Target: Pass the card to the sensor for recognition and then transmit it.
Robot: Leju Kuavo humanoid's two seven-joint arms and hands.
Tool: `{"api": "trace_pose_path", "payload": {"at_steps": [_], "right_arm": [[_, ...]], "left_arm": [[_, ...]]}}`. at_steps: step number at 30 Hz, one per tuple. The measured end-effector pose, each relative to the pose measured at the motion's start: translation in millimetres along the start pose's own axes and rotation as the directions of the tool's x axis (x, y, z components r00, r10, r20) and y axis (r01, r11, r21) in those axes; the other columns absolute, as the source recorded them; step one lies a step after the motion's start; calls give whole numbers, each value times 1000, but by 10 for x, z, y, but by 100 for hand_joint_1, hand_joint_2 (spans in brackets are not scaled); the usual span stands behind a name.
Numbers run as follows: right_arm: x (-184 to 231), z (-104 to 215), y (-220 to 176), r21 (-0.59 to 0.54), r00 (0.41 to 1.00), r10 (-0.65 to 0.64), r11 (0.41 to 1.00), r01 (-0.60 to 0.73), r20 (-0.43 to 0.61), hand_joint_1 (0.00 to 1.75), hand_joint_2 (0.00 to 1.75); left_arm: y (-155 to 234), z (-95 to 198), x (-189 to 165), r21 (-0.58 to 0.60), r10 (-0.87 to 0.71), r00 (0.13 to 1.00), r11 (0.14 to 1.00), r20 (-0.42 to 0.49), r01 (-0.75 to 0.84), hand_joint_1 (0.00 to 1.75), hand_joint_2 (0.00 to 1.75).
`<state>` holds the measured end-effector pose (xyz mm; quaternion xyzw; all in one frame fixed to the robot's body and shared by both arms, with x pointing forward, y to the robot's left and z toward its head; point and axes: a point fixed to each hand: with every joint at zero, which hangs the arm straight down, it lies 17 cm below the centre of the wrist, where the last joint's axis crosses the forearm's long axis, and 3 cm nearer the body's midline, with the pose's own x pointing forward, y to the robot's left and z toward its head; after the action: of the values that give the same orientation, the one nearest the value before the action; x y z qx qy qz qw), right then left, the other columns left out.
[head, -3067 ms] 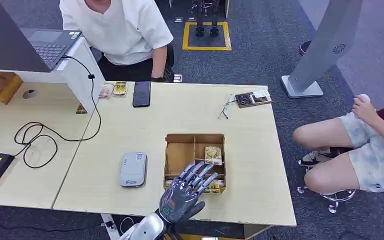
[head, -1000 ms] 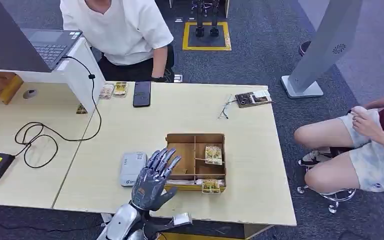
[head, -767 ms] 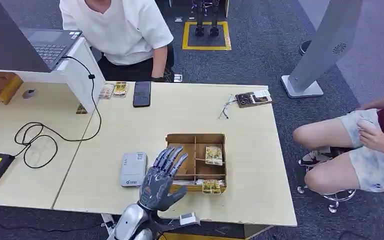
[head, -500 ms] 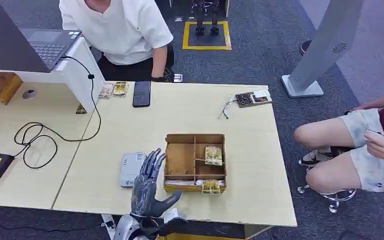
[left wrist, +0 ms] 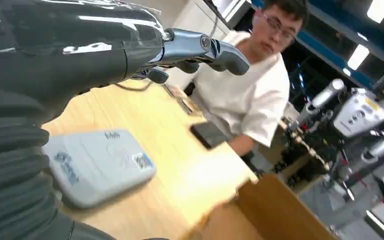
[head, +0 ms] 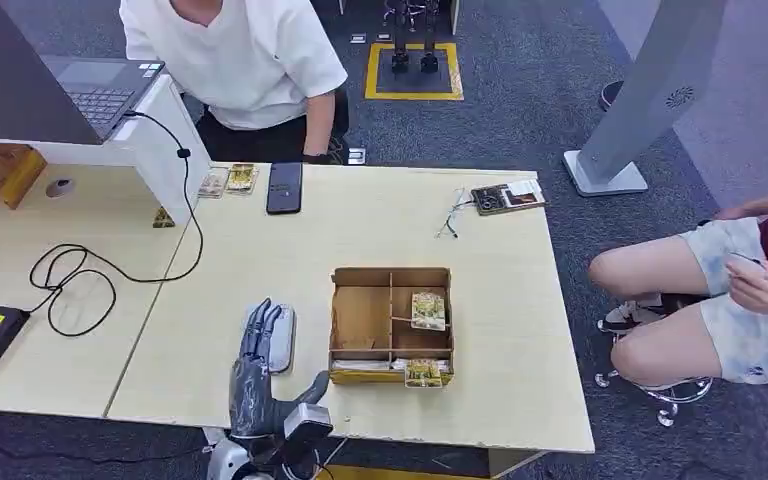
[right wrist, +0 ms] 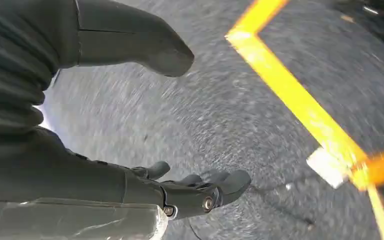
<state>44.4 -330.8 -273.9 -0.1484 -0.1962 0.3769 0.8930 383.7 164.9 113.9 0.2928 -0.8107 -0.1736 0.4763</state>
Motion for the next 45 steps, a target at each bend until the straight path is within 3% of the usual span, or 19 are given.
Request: {"api": "trace_pose_path", "payload": {"at_steps": [3,5,13,14,18,21,22,26,29,33,36,42,45], "right_arm": [[111,-83,-160,-97,961,-268,960,261,-66,0,175],[182,-117,-222,-143,921,-380,919,367,-82,0,175],[287,-150,-328,-231,822,-563,813,534,-79,0,175],[272,-154,-352,-244,807,-585,797,553,-82,0,0],[229,-145,-357,-281,744,-660,736,616,-98,0,0],[186,-129,-352,-293,742,-663,733,614,-103,0,0],[163,-121,-347,-293,749,-654,740,605,-105,0,175],[41,-72,-255,-267,806,-576,805,529,-140,0,175],[-70,-29,-123,-207,870,-451,887,413,-198,0,175],[-131,7,34,-135,898,-353,935,328,-262,0,175],[-194,39,103,-135,870,-379,925,354,-314,0,175],[-254,132,321,-178,737,-534,842,510,-413,0,175],[-223,148,405,-155,721,-542,832,533,-432,0,175]], "left_arm": [[117,-69,-99,36,-13,1000,999,-18,13,0,175],[154,-101,-135,48,-17,1000,999,-26,19,0,175],[234,-228,-214,76,-20,999,997,-49,24,0,175],[238,-232,-219,77,-20,998,997,-51,24,0,175],[250,-219,-235,76,-25,998,997,-50,28,0,175],[233,-169,-250,69,-25,998,997,-57,29,0,175],[225,-149,-258,64,-28,998,997,-60,32,0,175],[121,-54,-220,28,-31,997,999,-64,33,0,175],[-44,-1,3,-23,-36,999,999,-6,36,0,175],[-194,18,252,-53,-8,999,999,43,11,0,175],[-231,9,341,-64,-11,997,998,71,15,0,175],[-273,-9,535,-86,-75,980,992,182,92,0,175],[-294,-6,619,-94,-95,969,988,228,119,0,175]]}}
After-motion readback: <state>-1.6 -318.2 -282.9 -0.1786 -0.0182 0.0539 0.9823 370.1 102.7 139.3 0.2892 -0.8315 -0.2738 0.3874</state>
